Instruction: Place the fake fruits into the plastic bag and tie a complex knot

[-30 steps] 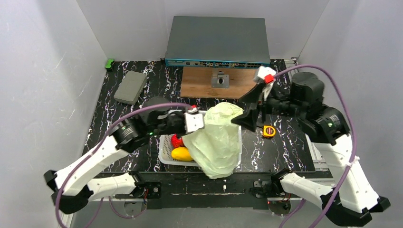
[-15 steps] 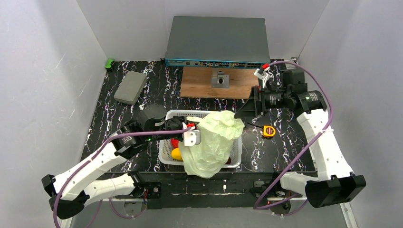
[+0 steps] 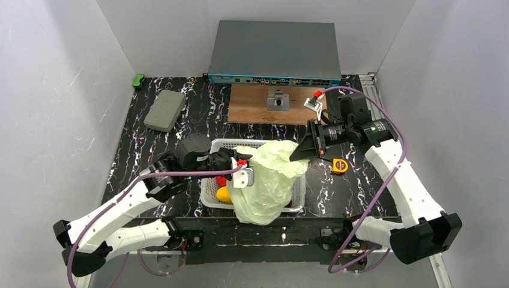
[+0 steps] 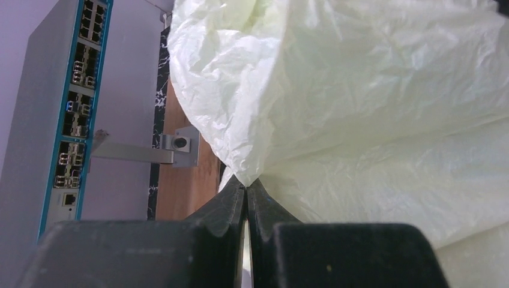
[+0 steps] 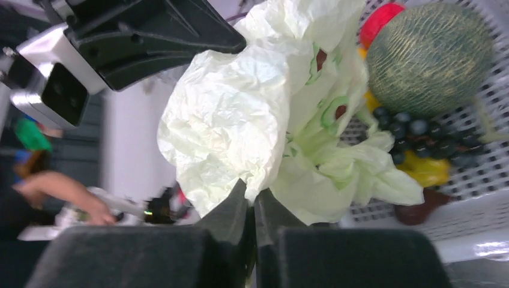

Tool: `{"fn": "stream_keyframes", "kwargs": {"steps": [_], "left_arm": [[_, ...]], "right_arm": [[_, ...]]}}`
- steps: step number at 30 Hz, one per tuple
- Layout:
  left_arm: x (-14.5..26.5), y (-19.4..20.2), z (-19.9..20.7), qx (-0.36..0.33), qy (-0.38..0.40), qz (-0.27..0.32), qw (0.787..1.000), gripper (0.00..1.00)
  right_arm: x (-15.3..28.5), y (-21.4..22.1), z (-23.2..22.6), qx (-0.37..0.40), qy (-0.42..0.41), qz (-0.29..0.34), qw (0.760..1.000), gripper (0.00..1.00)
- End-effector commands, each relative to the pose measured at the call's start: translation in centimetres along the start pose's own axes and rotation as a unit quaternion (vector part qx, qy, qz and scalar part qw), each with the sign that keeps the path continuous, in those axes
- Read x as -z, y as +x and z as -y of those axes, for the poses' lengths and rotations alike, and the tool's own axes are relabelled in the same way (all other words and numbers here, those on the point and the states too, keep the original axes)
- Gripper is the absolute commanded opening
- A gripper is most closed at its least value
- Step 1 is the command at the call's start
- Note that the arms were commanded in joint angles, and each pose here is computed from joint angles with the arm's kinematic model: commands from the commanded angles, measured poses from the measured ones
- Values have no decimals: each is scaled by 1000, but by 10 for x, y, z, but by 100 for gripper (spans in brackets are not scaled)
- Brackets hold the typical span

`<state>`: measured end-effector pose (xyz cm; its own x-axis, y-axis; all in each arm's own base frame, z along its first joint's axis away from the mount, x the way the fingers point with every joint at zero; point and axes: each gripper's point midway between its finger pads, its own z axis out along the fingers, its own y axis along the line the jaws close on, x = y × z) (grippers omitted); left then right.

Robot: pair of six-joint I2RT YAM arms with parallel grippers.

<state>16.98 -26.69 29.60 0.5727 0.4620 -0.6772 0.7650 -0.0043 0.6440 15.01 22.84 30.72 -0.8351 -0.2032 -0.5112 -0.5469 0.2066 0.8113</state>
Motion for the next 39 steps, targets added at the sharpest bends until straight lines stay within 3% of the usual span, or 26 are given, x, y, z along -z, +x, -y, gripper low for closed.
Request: {"fn": "stream_keyframes", "kwargs": {"steps": [1, 3, 4, 6, 7, 9, 11, 14, 15, 16, 17, 20, 23, 25, 29, 31, 32, 35, 36, 39], "left_arm": [[4, -11, -7, 0, -2, 6, 1000, 0], [19, -15, -9, 41, 7, -19, 999, 3], [30, -20, -7, 71, 24, -34, 997, 23], [55, -34, 1, 146, 71, -54, 985, 77], [63, -39, 5, 187, 95, -61, 976, 94], [78, -55, -1, 284, 92, -54, 953, 98], [88, -67, -8, 379, 97, -33, 920, 98], [89, -72, -30, 441, 87, -8, 893, 98], [87, -74, -39, 446, 87, 6, 891, 98], [82, -74, -49, 425, 94, 21, 900, 98], [76, -68, -54, 366, 103, 27, 925, 98], [48, -56, -46, 295, 152, 24, 943, 98], [-4, -50, -2, 220, 205, 10, 954, 98], [-29, -37, 11, 233, 208, 9, 950, 98], [-49, -2, 31, 221, 214, -24, 951, 93], [-53, 9, 35, 227, 207, -41, 951, 85], [-54, 13, 36, 232, 202, -50, 950, 73], [-42, 28, 40, 245, 177, -80, 950, 5], [-29, 32, 43, 248, 167, -85, 951, 0], [7, 54, 60, 244, 143, -103, 954, 0]], "right_arm": [[10, -17, -28, 107, -5, 11, 994, 1], [23, -20, -38, 180, 31, 7, 983, 1], [31, -23, -46, 220, 50, 8, 974, 1], [45, -31, -61, 307, 77, 18, 948, 1], [51, -33, -67, 350, 86, 21, 933, 1], [59, -28, -73, 447, 100, 8, 889, 1], [58, -10, -64, 550, 106, -34, 828, 1], [56, 12, -41, 700, 102, -75, 703, 1], [55, 14, -34, 749, 102, -84, 649, 1], [51, 26, -20, 795, 92, -105, 590, 1], [50, 34, -14, 844, 80, -120, 517, 1], [41, 25, -18, 886, 78, -97, 446, 1], [38, 12, -30, 909, 106, -31, 401, 1], [42, -5, -38, 889, 132, -2, 438, 1], [47, -31, -60, 885, 168, 79, 426, 1], [51, -41, -69, 874, 180, 110, 436, 1], [53, -45, -73, 866, 184, 122, 449, 1], [62, -53, -80, 845, 205, 139, 474, 1], [67, -56, -78, 837, 222, 141, 479, 1], [81, -61, -71, 816, 268, 145, 491, 1]]}}
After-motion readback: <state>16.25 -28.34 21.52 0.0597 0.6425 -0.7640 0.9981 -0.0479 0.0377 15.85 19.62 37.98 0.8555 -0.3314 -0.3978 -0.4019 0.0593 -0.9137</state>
